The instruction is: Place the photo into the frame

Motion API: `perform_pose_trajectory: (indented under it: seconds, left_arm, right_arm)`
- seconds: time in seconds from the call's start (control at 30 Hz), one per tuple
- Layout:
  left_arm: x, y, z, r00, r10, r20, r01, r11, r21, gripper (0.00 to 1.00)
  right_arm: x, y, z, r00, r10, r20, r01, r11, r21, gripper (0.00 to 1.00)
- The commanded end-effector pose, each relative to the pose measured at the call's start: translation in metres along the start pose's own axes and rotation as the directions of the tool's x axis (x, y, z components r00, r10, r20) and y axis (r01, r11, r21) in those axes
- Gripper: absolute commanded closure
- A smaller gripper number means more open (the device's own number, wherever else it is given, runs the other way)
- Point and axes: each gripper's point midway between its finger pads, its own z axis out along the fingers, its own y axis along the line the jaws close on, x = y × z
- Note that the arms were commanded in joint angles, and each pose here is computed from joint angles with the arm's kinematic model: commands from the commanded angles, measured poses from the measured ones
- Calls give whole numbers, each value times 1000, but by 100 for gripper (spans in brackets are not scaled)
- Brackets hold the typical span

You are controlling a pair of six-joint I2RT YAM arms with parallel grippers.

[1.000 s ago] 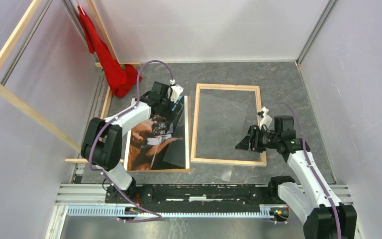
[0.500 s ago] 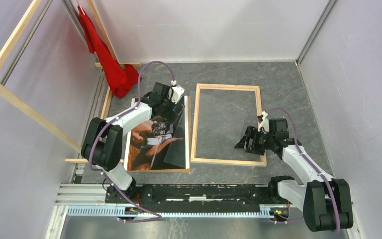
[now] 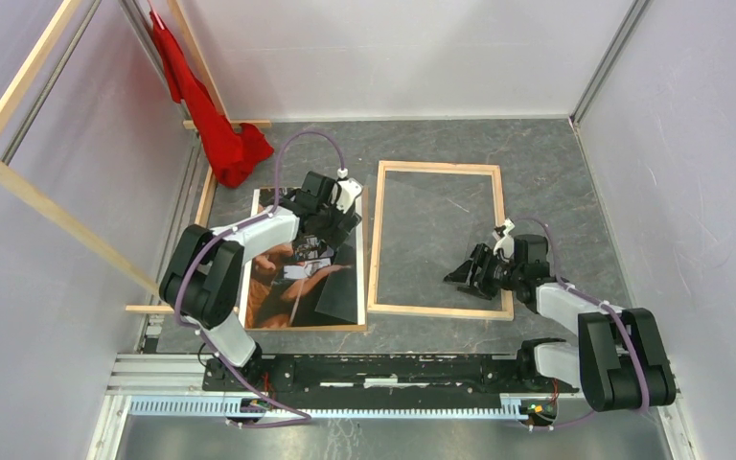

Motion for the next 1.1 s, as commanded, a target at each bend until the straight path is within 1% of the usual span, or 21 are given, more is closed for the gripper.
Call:
perform_pose_trajectory:
  seconds: [0.0, 0.2, 0.4, 0.57, 0.73, 0.97, 1.07]
  left_arm:
    - [-11, 4, 7, 998, 39, 43, -39, 999, -13, 0]
    - [-7, 1, 9, 998, 44, 33, -44, 999, -5, 0]
    - [-3, -2, 12, 999, 50, 20, -50, 999, 1, 0]
    - [-2, -5, 13, 998, 61, 16, -61, 998, 7, 0]
    - [-3, -7, 12, 998, 66, 18, -66, 998, 10, 0]
    - [0, -9, 12, 997, 78, 8, -78, 997, 15, 0]
    - [1, -11, 14, 997, 82, -3, -82, 996, 20, 0]
  right_arm:
    - [9, -11, 7, 998, 61, 20, -61, 998, -2, 36]
    - [1, -5, 9, 992, 83, 91, -79, 996, -47, 38]
    - [-8, 11, 6, 981, 121, 152, -100, 985, -143, 42]
    - [-21, 28, 1, 970, 128, 205, -83, 973, -215, 46]
    - [-27, 34, 1, 967, 119, 223, -67, 971, -228, 49]
    - [-38, 40, 0, 958, 108, 267, -42, 970, -240, 58]
    - [-43, 45, 0, 958, 98, 271, -28, 968, -249, 59]
